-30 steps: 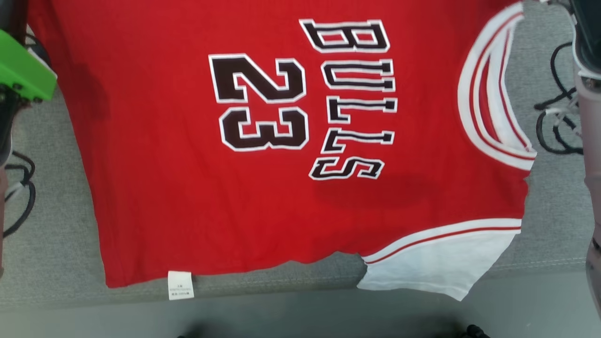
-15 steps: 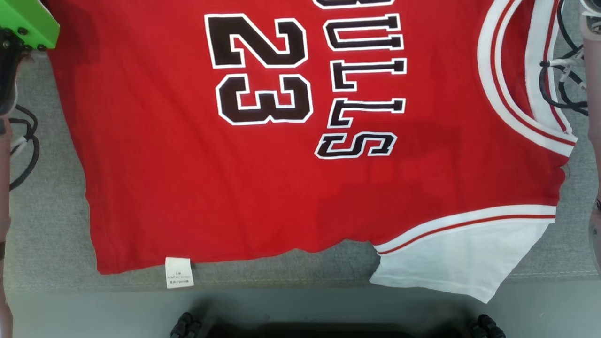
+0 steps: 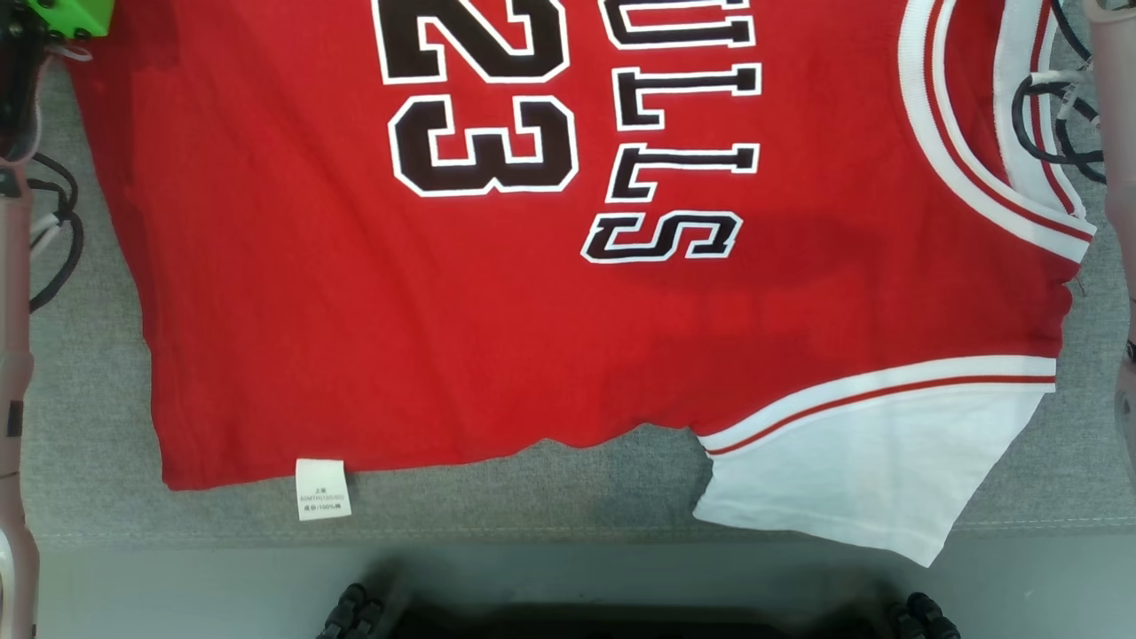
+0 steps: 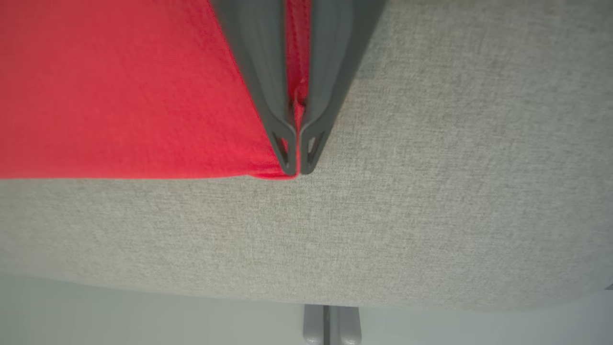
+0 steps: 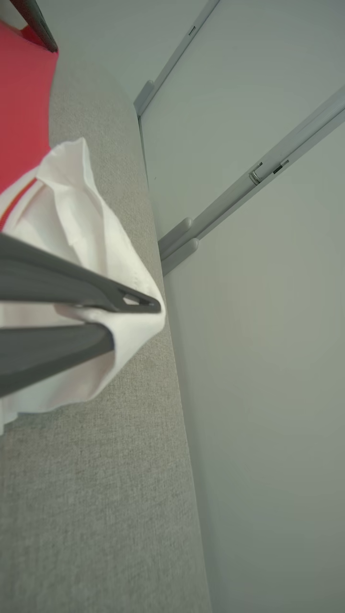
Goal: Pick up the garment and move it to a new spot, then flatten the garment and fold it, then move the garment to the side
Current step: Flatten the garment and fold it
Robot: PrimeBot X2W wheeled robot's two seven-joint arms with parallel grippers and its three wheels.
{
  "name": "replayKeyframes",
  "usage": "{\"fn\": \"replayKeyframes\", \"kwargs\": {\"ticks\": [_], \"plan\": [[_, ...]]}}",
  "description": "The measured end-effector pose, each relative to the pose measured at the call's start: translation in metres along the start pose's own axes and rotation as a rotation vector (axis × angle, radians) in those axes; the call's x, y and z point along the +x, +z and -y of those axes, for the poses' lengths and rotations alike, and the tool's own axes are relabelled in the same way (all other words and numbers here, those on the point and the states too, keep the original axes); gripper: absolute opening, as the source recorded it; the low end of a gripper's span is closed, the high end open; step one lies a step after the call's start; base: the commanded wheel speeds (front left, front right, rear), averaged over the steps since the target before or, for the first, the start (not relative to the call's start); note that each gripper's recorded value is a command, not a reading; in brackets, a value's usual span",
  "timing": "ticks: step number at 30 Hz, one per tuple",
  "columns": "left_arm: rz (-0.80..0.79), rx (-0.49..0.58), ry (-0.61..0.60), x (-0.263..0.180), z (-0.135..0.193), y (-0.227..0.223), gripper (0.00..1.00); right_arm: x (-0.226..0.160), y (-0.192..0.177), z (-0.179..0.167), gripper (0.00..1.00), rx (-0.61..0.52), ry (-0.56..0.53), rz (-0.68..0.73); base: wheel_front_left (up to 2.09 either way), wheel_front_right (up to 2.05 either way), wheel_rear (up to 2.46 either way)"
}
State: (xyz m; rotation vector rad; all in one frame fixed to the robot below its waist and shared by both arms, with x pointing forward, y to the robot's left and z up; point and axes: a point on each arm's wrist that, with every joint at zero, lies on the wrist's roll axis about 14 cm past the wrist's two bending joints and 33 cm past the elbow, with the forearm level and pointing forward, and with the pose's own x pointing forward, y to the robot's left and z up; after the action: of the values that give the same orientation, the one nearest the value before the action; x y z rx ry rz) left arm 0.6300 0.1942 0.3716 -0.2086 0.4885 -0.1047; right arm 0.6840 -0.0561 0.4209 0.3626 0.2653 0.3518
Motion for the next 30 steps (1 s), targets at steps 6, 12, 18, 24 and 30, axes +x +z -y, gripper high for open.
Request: {"fn": "replayKeyframes", "kwargs": {"ticks": [6, 12, 18, 24, 30], "plan": [[-0.004, 0.009, 0.018, 0.003, -0.004, -0.005, 0.39, 0.003, 0.001, -0.005, 1.0, -0.008, -0.001, 0.026, 0.0, 0.0, 0.0], [0.06, 0.019, 0.026, 0.003, -0.007, 0.012, 1.0, 0.003, 0.034, -0.014, 1.0, -0.032, 0.02, 0.153, 0.0, 0.0, 0.0], [0.09, 0.022, 0.044, -0.003, -0.013, 0.021, 1.0, -0.004, 0.045, -0.016, 1.0, -0.038, 0.021, 0.193, 0.0, 0.0, 0.0], [0.124, 0.029, 0.079, -0.01, -0.027, 0.035, 1.0, -0.025, 0.056, -0.014, 1.0, -0.023, 0.027, 0.255, 0.0, 0.0, 0.0], [0.186, 0.077, 0.085, -0.024, -0.034, 0.053, 1.0, -0.061, 0.066, 0.002, 1.0, -0.13, -0.002, 0.328, 0.0, 0.0, 0.0]]}}
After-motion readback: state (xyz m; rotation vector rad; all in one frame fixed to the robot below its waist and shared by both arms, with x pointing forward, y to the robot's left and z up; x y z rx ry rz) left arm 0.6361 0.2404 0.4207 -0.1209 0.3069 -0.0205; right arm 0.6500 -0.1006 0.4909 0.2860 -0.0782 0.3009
